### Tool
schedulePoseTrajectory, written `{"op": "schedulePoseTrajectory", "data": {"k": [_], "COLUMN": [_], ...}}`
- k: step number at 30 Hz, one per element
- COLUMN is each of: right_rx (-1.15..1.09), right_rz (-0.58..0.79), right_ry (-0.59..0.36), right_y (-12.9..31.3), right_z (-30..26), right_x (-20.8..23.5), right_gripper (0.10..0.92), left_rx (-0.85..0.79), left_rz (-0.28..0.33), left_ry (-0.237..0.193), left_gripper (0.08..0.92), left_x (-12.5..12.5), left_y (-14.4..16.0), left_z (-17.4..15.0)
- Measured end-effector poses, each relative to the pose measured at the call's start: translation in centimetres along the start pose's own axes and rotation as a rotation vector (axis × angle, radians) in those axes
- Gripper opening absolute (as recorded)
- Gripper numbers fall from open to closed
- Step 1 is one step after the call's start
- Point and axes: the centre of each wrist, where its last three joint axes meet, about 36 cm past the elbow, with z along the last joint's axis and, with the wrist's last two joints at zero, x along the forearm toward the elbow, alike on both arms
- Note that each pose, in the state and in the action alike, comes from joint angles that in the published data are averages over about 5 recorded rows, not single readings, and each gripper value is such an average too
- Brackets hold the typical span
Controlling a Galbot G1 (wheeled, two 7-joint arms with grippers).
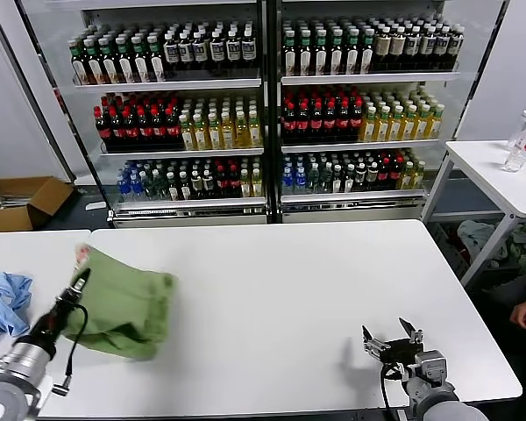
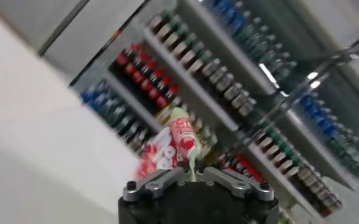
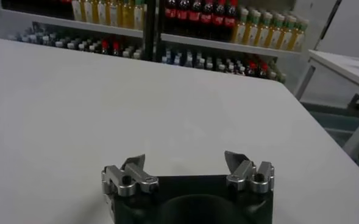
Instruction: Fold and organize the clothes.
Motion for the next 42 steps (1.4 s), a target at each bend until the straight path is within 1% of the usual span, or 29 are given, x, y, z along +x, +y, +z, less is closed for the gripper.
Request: {"op": "schedulePoseTrajectory", "data": {"k": [3,6,7,10,12,19,22,24,29,33,35,38,40,42], "right_rx": [-0.01,-0.019,-0.023,-0.034,-0.041,-0.054,-0.058,-0.06,-0.065,-0.078,-0.086,-0.102,-0.118,-0.14], "right_rz": [-0.01,-0.021,-0.026,-0.041,-0.051,-0.068,-0.07,-0.072,-0.09,-0.113,-0.125,-0.143,-0.158,-0.174], "right_ry": [-0.011,-0.023,-0.026,-0.036,-0.043,-0.07,-0.079,-0.086,-0.102,-0.111,-0.113,-0.11,-0.101,-0.089], "right_y": [0.4,0.8,0.9,1.4,1.7,1.8,1.5,1.3,1.0,1.1,1.3,1.8,2.3,2.9], "right_z": [-0.2,-0.4,-0.5,-0.8,-1.0,-1.8,-2.2,-2.4,-2.9,-3.4,-3.6,-3.9,-4.0,-4.1], "right_x": [0.0,0.1,0.2,0.4,0.5,1.0,1.0,0.9,0.6,0.0,-0.4,-1.6,-2.7,-4.2], "right_gripper": [0.823,0.823,0.823,0.823,0.823,0.823,0.823,0.823,0.823,0.823,0.823,0.823,0.823,0.823], "left_rx": [-0.049,-0.094,-0.107,-0.141,-0.16,-0.259,-0.302,-0.322,-0.345,-0.351,-0.352,-0.349,-0.349,-0.352], "left_rz": [0.032,0.045,0.047,0.068,0.092,0.173,0.229,0.269,0.347,0.39,0.405,0.418,0.413,0.395], "left_ry": [-0.012,0.009,0.025,0.09,0.134,0.268,0.308,0.321,0.328,0.308,0.29,0.251,0.219,0.188], "left_gripper": [0.09,0.09,0.09,0.09,0.09,0.094,0.139,0.194,0.342,0.454,0.515,0.602,0.654,0.714], "left_x": [-0.1,-0.9,-1.4,-3.2,-4.7,-9.6,-11.1,-11.8,-12.7,-12.3,-11.8,-10.6,-9.8,-9.0], "left_y": [-1.7,-2.8,-3.0,-4.2,-5.4,-10.0,-12.7,-14.4,-17.0,-18.3,-18.8,-19.1,-18.9,-18.2], "left_z": [0.4,2.6,3.7,7.8,10.8,21.0,24.4,25.9,28.2,28.6,28.3,27.3,26.3,25.2]}}
